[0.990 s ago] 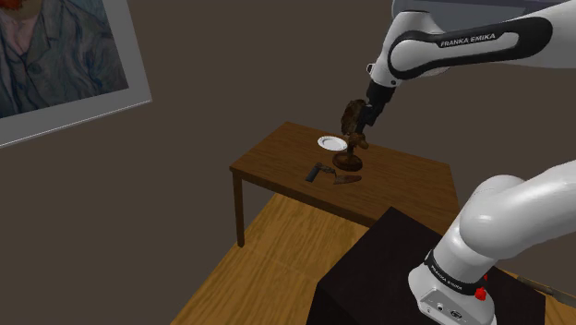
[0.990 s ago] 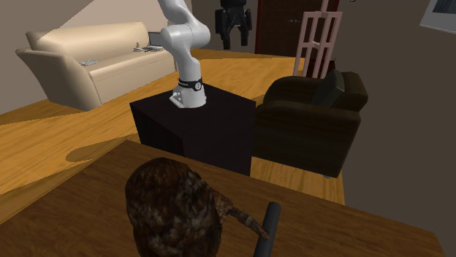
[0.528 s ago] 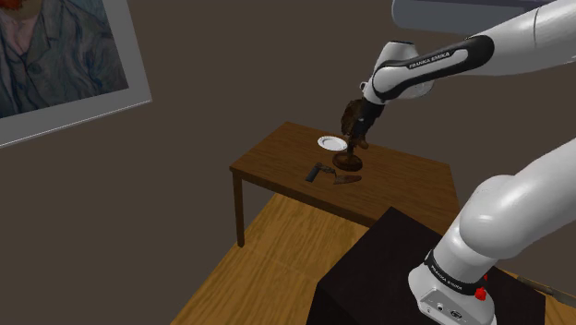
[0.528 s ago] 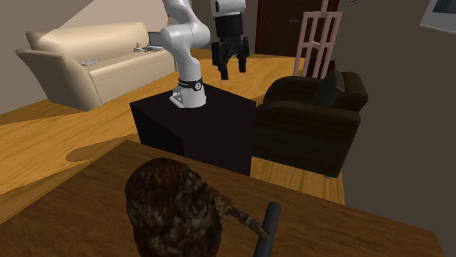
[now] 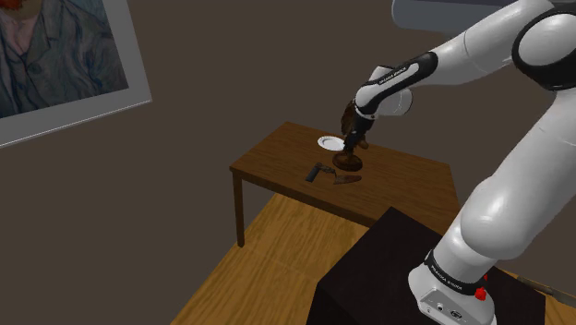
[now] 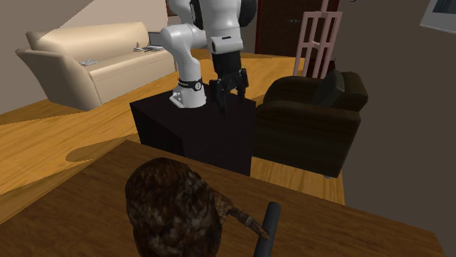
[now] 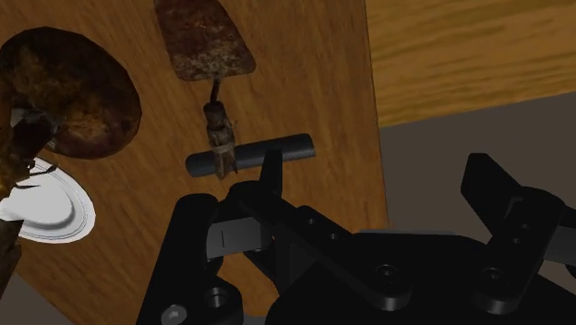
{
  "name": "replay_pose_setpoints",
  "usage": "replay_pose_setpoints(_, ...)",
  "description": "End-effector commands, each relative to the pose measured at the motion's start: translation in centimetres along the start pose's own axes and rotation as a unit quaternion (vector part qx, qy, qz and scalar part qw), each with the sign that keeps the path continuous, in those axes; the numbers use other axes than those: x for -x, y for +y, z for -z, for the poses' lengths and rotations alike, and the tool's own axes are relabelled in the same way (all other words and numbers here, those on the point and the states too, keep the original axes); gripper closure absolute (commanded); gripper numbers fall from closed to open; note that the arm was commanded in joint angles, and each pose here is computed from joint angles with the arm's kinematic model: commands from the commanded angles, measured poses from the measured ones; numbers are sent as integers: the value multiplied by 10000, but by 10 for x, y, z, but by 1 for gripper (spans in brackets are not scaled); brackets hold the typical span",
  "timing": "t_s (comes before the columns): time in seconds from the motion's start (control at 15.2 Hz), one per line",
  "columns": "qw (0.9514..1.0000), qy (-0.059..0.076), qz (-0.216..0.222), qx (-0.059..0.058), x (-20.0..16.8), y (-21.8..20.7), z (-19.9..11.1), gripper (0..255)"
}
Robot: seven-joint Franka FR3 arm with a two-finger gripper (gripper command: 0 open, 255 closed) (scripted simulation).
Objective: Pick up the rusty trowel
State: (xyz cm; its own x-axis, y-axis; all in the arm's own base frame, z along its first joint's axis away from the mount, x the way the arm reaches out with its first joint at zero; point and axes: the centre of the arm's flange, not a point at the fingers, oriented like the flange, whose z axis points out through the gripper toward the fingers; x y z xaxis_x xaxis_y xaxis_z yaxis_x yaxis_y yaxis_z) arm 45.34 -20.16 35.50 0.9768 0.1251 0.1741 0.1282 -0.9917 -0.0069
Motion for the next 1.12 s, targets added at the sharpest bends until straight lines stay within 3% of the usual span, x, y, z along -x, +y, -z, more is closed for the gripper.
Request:
replay_pose_setpoints(0.0, 10000, 35, 22, -10, -4, 17, -23, 0)
replay_pose_setpoints(1.06, 9994, 272, 167, -163, -53, 134, -193, 0)
